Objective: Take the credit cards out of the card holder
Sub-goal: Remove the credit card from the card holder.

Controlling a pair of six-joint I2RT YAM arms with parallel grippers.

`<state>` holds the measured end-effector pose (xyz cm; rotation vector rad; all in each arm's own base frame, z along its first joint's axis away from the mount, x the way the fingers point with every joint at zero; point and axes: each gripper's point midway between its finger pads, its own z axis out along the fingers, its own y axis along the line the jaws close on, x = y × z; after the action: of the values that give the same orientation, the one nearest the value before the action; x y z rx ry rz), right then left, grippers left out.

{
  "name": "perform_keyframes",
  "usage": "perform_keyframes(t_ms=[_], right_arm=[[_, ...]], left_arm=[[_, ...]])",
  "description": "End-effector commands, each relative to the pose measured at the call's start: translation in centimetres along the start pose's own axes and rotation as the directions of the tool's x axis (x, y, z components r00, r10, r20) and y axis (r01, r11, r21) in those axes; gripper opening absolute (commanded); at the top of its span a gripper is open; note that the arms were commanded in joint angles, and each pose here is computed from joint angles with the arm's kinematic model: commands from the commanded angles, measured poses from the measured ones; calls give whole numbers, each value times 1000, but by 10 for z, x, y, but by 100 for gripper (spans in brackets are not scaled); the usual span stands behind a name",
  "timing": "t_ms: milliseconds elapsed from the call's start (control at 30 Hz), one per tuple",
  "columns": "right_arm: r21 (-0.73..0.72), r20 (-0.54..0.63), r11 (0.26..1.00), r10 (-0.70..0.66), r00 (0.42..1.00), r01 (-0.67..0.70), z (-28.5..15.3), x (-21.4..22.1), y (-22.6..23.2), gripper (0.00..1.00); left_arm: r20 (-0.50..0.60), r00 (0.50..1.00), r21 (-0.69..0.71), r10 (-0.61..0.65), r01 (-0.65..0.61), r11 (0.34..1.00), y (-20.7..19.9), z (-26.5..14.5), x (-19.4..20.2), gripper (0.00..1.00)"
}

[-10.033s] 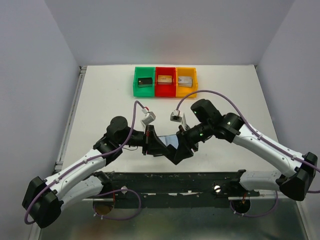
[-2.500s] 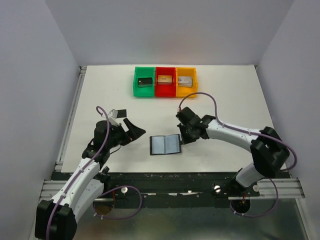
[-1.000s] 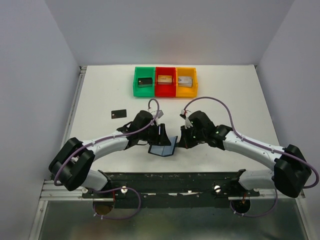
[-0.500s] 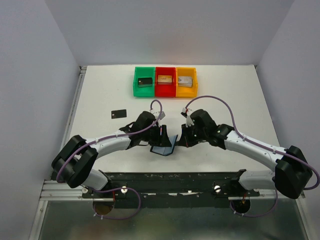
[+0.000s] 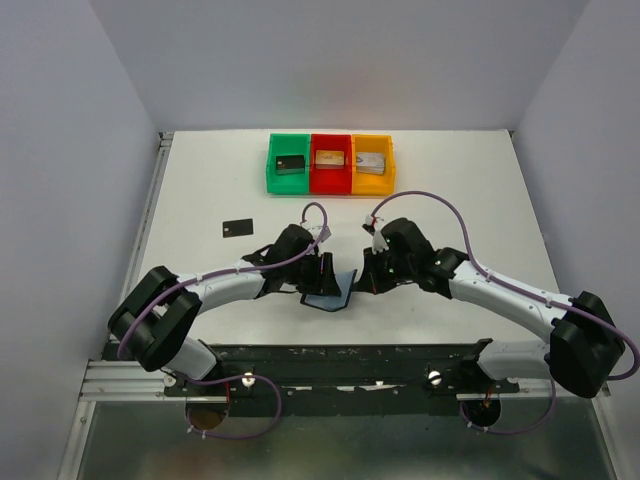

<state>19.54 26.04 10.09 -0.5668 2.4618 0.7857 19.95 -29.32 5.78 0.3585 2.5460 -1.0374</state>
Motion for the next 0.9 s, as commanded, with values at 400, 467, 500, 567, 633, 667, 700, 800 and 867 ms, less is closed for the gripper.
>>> perform_keyframes(t_ms=[400,467,500,567,633,667,700,800,867], right_arm=[[4,-27,992,-127,992,127,-5,4,-10,0],[23,-55,985,-171,984,173,-4,7,-16,0],[32,-73,981,-189,979,192,-4,8,-19,0],[53,-97,974,-217,971,222,-5,10,-24,0],[67,-104,965,-246,964,254,-7,8,-28,0],[69,-108,961,-260,960,268,-7,7,-28,0],[67,-110,956,-276,955,284,-8,7,-29,0],[18,-98,948,-315,944,318,-10,3,-20,0],[-15,-78,941,-339,937,339,-11,-1,-13,0]], left_arm=[[119,993,-173,-10,30,984,23,-20,-13,58],[149,989,-177,-10,37,984,23,-27,-15,61],[166,986,-178,-7,37,983,21,-30,-18,62],[197,980,-173,0,35,984,17,-37,-23,64],[221,975,-155,8,27,987,11,-42,-29,65],[232,973,-142,13,20,990,7,-44,-33,65],[236,972,-125,19,12,992,2,-45,-34,65],[237,971,-94,18,5,996,-7,-46,-39,65],[234,972,-77,14,4,997,-10,-45,-40,65]])
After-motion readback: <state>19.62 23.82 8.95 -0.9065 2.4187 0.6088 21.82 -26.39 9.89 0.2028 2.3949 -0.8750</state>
